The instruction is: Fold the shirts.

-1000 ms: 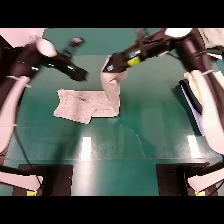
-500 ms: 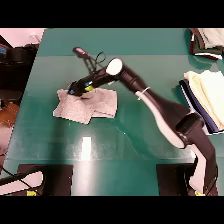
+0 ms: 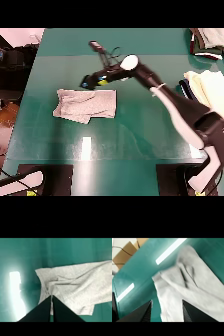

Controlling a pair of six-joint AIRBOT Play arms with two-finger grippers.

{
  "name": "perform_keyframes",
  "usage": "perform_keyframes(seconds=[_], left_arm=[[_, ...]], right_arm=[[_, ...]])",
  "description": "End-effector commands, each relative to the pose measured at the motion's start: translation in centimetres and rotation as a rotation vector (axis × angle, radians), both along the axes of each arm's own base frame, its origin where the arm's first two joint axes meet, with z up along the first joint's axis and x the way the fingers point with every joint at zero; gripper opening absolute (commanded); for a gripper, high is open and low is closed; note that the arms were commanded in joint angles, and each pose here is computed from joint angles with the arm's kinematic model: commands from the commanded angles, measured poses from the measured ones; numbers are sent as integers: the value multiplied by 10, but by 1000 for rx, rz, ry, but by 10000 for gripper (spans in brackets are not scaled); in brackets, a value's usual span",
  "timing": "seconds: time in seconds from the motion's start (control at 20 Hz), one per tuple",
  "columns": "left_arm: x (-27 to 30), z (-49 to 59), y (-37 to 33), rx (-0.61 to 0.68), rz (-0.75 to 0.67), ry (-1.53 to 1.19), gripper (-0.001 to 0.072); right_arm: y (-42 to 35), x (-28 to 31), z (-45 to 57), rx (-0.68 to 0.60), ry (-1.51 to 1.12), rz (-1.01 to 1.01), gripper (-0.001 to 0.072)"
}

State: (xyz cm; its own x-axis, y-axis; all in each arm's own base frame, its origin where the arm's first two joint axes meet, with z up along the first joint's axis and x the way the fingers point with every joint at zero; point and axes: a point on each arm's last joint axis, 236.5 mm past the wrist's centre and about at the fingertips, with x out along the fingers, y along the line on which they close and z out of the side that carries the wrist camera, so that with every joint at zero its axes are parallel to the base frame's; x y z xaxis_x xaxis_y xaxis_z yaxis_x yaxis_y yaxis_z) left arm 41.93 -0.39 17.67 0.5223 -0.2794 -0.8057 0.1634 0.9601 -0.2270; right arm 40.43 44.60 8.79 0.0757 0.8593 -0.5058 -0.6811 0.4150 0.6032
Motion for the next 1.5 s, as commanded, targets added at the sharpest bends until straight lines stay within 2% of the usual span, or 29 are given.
perform_keyframes(seconds=[0.0,0.05,0.15,0.35,0.7,0.75,0.85,0.9,0.95,1.2,1.3,1.35,1.45], left_arm=[[-10,-38,-29,-71,-74,83,559],[-14,-57,-38,-67,-106,112,572],[-22,-98,-60,-48,-186,149,551],[-37,-162,-90,70,-352,149,557],[-31,-199,-94,167,-415,131,554],[-30,-204,-94,166,-414,141,518],[-19,-205,-93,173,-395,107,110],[-11,-200,-92,176,-375,77,23],[0,-192,-91,177,-349,42,21],[56,-142,-71,254,-219,-168,25],[61,-141,-70,236,-185,-175,458],[58,-144,-71,235,-189,-161,512],[52,-147,-72,231,-199,-131,513]], right_arm=[[-80,-15,-22,-97,146,-21,425],[-95,-16,-27,-106,170,-47,425],[-120,-21,-36,-118,209,-93,425],[-146,-38,-49,-136,262,-143,425],[-161,-64,-66,-155,301,-186,425],[-162,-65,-66,-156,302,-185,425],[-161,-67,-66,-155,307,-179,425],[-161,-68,-66,-156,309,-177,426],[-161,-68,-65,-151,313,-176,425],[-160,-68,-64,-147,333,-191,426],[-160,-68,-64,-146,353,-205,427],[-160,-68,-64,-145,364,-212,430],[-161,-66,-64,-143,367,-229,455]])
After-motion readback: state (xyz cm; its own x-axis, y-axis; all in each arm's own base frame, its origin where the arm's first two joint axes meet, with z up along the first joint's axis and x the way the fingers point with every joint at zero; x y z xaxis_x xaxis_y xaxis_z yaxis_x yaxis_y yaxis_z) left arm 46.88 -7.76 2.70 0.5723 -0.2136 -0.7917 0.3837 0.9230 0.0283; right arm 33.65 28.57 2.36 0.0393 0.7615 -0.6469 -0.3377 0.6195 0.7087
